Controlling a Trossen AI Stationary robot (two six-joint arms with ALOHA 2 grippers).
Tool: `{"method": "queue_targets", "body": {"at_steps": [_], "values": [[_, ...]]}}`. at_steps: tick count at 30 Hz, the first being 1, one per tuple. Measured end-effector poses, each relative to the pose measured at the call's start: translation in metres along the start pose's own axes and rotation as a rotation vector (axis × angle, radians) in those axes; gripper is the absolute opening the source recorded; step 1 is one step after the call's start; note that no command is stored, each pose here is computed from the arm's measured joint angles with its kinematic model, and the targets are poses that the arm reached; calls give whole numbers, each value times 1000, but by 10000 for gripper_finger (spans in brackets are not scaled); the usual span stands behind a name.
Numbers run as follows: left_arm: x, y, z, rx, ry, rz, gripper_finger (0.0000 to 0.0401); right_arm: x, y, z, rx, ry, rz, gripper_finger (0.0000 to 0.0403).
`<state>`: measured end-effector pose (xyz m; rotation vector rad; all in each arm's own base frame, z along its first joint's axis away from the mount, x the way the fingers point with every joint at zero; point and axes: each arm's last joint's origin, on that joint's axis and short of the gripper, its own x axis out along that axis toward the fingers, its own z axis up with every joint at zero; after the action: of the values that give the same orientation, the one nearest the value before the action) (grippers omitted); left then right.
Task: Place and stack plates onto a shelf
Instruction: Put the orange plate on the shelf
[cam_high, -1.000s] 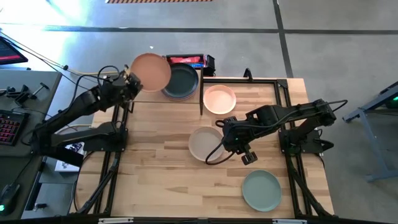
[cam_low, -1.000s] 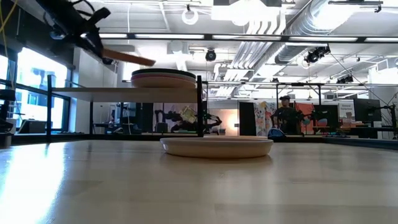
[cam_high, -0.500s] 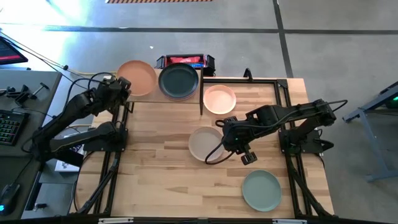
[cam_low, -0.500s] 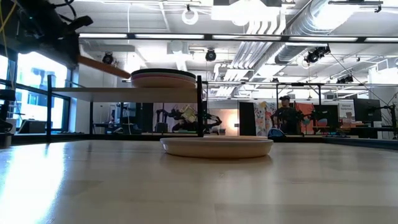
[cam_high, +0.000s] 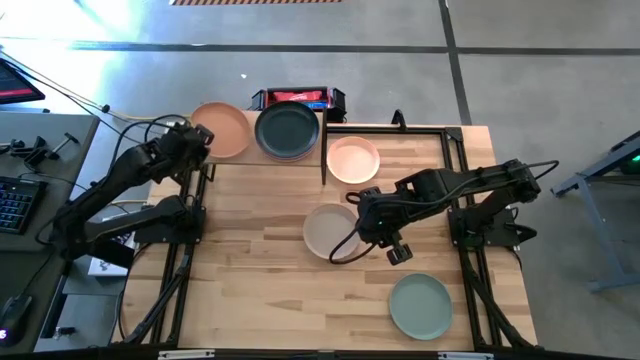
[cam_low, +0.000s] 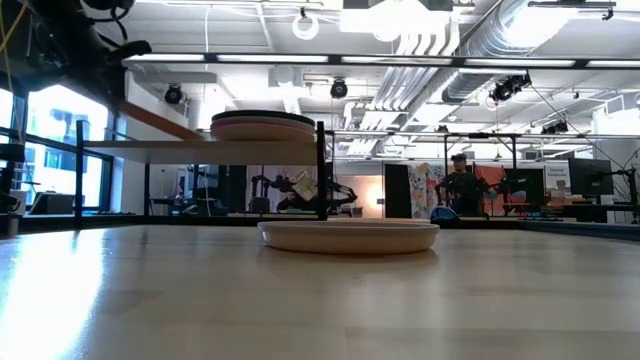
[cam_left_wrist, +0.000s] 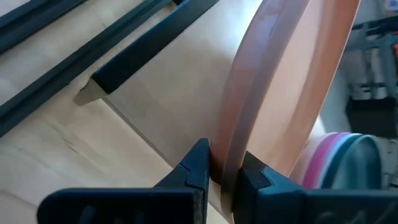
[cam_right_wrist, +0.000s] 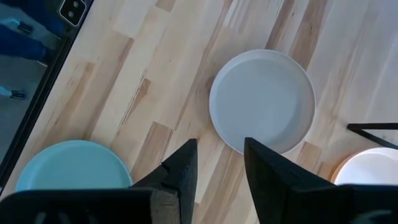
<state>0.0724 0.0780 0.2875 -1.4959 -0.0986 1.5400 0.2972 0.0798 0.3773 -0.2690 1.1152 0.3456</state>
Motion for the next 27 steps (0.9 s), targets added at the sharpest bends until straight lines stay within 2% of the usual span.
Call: {"method": "queue_targets", "body": {"at_steps": [8, 17, 27], "values": [[13, -7, -5, 22, 1, 62, 24, 0, 0, 1, -1, -8, -1, 110], [15, -7, -6, 34, -1, 81, 50, 0, 0, 1, -1, -7, -1, 110], [15, -7, -7, 120, 41, 80, 73, 0, 0, 1, -1, -7, -1, 110]]}}
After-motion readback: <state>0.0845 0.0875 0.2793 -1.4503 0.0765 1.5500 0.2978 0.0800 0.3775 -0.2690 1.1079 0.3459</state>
